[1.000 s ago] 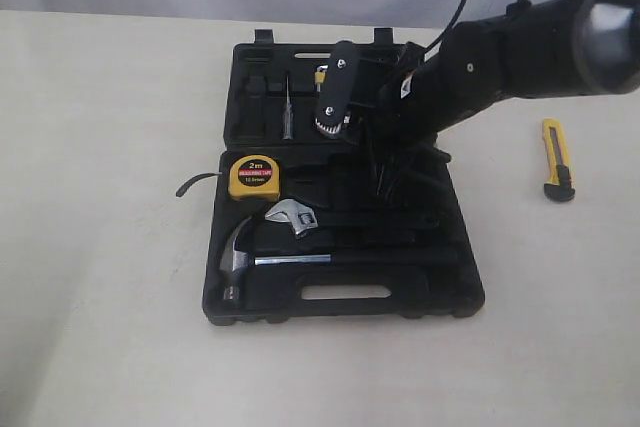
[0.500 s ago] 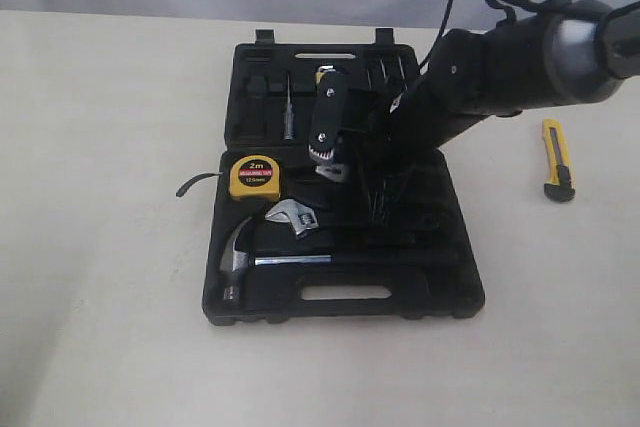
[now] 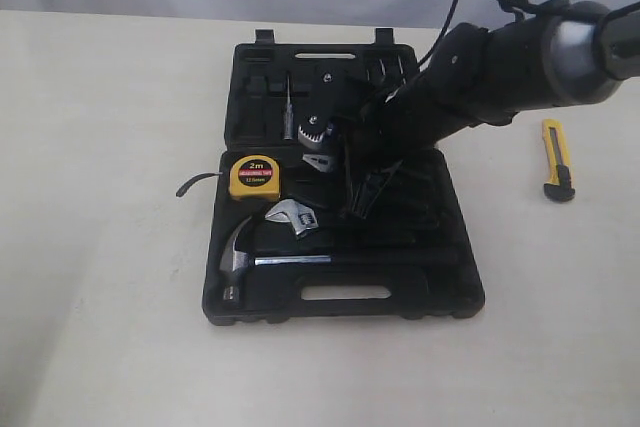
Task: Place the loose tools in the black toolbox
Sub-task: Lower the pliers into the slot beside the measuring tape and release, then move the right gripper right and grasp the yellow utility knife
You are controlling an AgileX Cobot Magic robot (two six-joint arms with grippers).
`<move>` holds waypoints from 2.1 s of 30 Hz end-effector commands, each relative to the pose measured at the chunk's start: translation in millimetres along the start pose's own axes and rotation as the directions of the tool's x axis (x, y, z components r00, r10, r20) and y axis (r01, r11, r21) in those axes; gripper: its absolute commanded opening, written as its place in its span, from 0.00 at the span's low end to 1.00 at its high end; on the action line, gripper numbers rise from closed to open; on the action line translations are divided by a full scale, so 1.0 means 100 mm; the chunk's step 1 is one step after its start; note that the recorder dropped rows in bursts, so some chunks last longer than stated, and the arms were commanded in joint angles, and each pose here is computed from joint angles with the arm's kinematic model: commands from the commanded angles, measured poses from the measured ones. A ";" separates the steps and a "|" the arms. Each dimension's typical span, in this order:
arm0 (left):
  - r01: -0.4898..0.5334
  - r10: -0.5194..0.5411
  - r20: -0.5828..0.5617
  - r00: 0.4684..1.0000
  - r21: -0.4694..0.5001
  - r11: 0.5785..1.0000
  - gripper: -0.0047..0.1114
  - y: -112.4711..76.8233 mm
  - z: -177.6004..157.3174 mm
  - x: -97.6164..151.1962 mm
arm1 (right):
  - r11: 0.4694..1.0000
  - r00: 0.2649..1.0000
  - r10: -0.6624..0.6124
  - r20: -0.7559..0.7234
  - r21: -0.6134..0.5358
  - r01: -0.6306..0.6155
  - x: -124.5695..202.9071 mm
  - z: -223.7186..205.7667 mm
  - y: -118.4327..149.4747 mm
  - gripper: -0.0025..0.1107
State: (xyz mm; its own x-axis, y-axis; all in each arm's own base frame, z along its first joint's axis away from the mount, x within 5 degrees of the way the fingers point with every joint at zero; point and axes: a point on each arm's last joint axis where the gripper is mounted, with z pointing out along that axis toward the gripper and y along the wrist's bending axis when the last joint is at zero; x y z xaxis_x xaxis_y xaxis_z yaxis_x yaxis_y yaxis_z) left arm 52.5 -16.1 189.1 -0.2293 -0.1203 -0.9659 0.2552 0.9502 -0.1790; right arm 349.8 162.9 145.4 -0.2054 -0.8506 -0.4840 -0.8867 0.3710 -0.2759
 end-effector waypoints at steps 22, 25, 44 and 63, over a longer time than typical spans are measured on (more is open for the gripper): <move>-0.007 0.007 0.002 1.000 0.004 1.000 0.04 0.00 0.00 0.01 | 0.992 1.000 -0.029 0.008 0.125 0.028 0.06 -0.02 -0.18 0.19; -0.007 0.007 0.002 1.000 0.004 1.000 0.04 0.00 0.00 0.01 | 0.994 1.000 0.007 0.005 0.109 -0.007 0.08 0.01 -0.17 0.48; -0.007 0.007 0.002 1.000 0.004 1.000 0.04 0.00 0.00 0.01 | 0.793 0.838 0.476 0.266 0.284 -0.540 0.07 -0.62 -0.60 0.15; -0.007 0.007 0.002 1.000 0.004 1.000 0.04 0.00 0.00 0.01 | 0.173 0.213 0.971 0.110 0.290 -0.941 1.99 -0.76 -1.07 0.54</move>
State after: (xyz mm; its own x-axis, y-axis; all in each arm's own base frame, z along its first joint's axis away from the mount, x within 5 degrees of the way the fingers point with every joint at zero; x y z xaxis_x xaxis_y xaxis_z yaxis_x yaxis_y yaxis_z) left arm 52.5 -16.1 189.1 -0.2293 -0.1203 -0.9659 0.2552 0.9502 -0.1790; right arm 372.5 -71.5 150.7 -0.8464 0.2229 -0.4836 0.1541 0.9719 0.1781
